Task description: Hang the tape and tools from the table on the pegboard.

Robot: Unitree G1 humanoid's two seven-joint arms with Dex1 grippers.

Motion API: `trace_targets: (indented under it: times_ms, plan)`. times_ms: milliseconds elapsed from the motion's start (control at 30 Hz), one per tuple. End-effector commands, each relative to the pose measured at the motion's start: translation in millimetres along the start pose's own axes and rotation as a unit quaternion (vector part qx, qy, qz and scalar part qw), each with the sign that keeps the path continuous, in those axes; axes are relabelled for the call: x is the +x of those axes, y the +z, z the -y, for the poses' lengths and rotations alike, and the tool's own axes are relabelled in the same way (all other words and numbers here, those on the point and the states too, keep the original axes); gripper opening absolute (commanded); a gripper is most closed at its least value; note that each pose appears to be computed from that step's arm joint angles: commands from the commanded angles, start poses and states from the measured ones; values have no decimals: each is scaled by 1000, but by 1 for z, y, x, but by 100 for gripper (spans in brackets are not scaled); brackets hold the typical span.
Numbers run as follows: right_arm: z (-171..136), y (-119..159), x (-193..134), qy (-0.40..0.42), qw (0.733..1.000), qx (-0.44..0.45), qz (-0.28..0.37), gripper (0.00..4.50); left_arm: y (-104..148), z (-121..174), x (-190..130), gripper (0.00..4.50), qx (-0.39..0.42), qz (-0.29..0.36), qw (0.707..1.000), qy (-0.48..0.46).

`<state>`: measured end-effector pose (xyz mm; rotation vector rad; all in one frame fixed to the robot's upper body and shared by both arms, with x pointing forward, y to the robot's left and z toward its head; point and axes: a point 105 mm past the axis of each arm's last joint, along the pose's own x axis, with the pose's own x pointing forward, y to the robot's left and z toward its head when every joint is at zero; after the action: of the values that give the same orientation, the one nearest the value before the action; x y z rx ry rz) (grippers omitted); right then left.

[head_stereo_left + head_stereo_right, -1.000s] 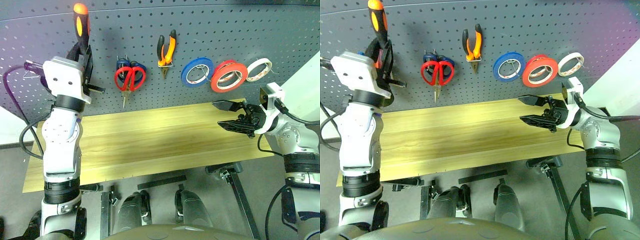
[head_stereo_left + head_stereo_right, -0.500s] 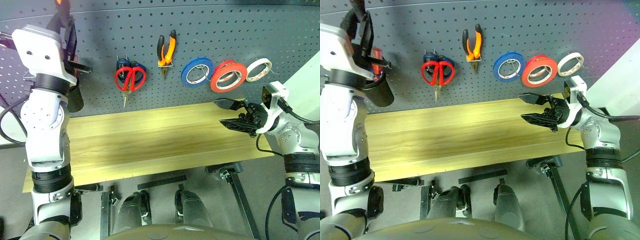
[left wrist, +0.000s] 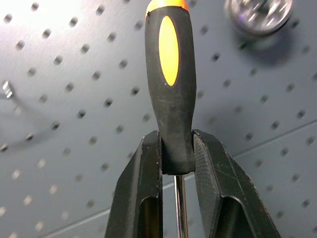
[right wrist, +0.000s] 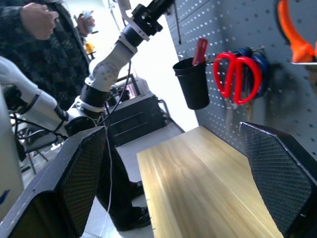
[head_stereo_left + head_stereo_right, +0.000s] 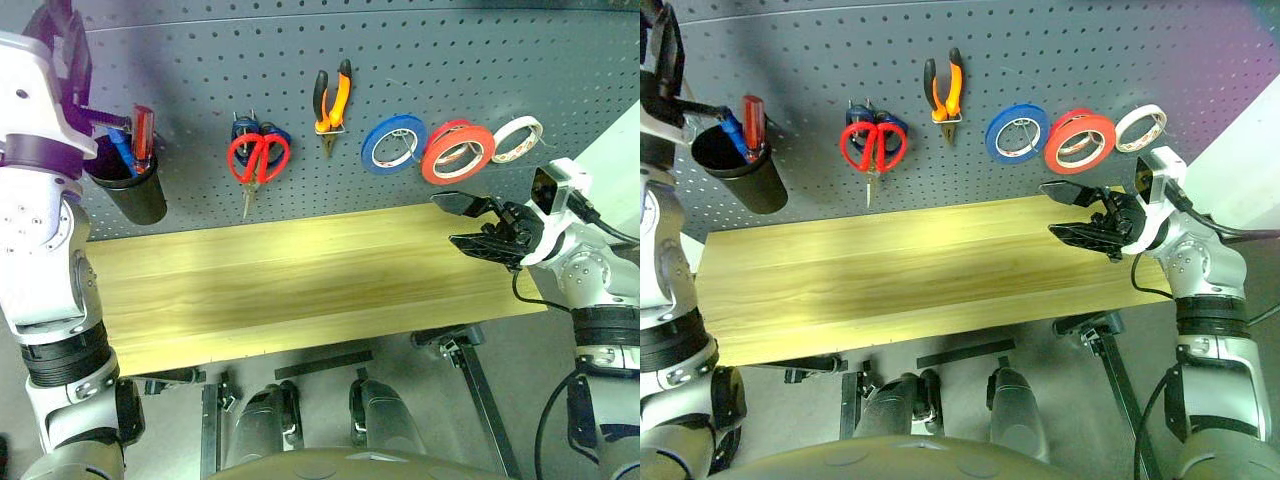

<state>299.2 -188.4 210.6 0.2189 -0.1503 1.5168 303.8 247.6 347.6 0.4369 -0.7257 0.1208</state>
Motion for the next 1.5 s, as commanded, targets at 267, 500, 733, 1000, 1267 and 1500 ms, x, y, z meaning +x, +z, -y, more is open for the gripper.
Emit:
trace_targets:
  times_ms: [267, 500, 733, 1000, 1267, 1500]
  plan:
    - [-7, 10, 3, 19, 1000, -16, -1, 450, -35, -3, -27, 53, 11, -33, 999, 13]
    - [-7, 9, 3, 18, 1000, -13, -4, 450, -58, 9, -43, 53, -9, -56, 998, -6]
    - [-6, 9, 2, 15, 1000, -11, -6, 450, -81, 10, -61, 53, -29, -95, 995, 1]
    - [-4, 7, 1, 11, 1000, -10, -6, 450, -100, -2, -78, 53, -42, -129, 990, 33]
    - [-4, 7, 0, 8, 1000, -9, -7, 450, -105, -11, -84, 186, -35, -137, 988, 62]
    - [-4, 7, 0, 8, 1000, -8, -9, 450, -100, -14, -80, 410, -36, -122, 989, 77]
